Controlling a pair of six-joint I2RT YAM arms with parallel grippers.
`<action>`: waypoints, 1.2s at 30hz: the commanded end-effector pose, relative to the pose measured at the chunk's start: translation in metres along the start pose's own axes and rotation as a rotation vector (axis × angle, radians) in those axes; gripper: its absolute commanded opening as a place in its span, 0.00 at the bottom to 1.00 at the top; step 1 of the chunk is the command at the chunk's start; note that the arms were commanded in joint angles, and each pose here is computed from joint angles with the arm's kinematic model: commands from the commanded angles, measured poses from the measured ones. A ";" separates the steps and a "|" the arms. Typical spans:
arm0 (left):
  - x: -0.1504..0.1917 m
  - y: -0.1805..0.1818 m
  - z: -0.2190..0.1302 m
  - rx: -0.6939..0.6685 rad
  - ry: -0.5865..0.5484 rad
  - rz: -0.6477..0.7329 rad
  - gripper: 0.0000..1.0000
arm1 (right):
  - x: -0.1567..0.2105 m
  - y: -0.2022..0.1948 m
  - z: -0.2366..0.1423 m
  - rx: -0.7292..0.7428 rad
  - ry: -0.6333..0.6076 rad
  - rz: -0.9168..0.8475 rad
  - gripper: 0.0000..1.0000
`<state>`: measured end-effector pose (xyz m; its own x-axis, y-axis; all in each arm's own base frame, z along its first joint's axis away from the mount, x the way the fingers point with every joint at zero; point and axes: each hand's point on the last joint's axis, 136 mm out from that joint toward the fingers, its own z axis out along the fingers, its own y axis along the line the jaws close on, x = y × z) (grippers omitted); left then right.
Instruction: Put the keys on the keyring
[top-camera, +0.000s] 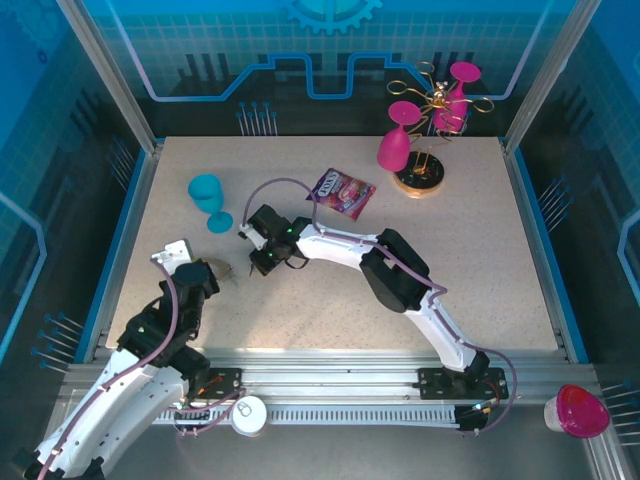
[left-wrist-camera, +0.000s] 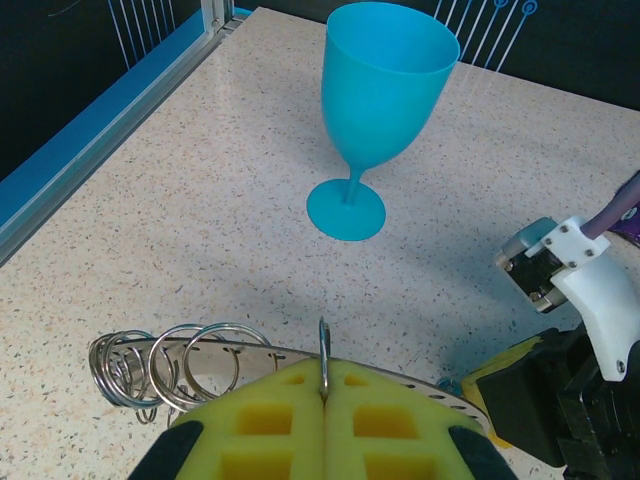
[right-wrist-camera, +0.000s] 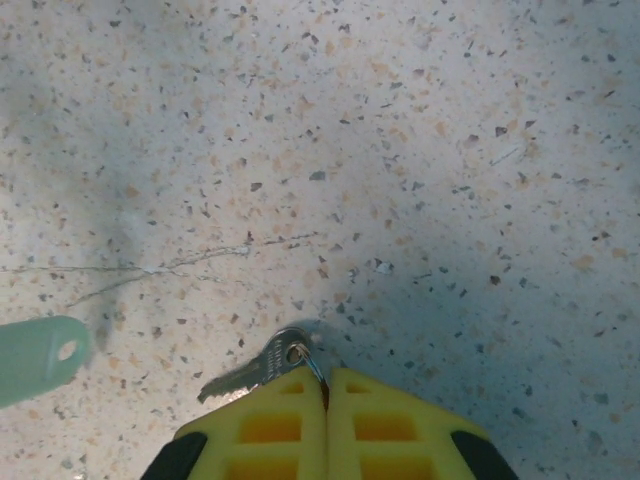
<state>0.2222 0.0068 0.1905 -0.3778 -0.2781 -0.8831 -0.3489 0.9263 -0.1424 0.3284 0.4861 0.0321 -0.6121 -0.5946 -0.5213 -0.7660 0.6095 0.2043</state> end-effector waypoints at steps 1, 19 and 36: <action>-0.010 -0.003 -0.002 0.016 -0.037 -0.005 0.00 | 0.003 0.007 -0.018 -0.020 0.003 -0.020 0.00; 0.011 -0.107 0.000 0.489 0.089 0.113 0.00 | 0.166 -0.032 -0.149 0.118 0.212 0.075 0.00; 0.064 -0.188 -0.022 0.879 0.078 0.531 0.00 | 0.201 -0.060 -0.160 0.031 0.186 0.290 0.29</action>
<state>0.2450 -0.1773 0.1567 -0.4691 0.2082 -0.8583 0.5376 0.8383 -0.0905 0.2177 0.2470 0.0352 -0.8300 -0.4978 -0.2516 -0.5522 0.7971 0.2443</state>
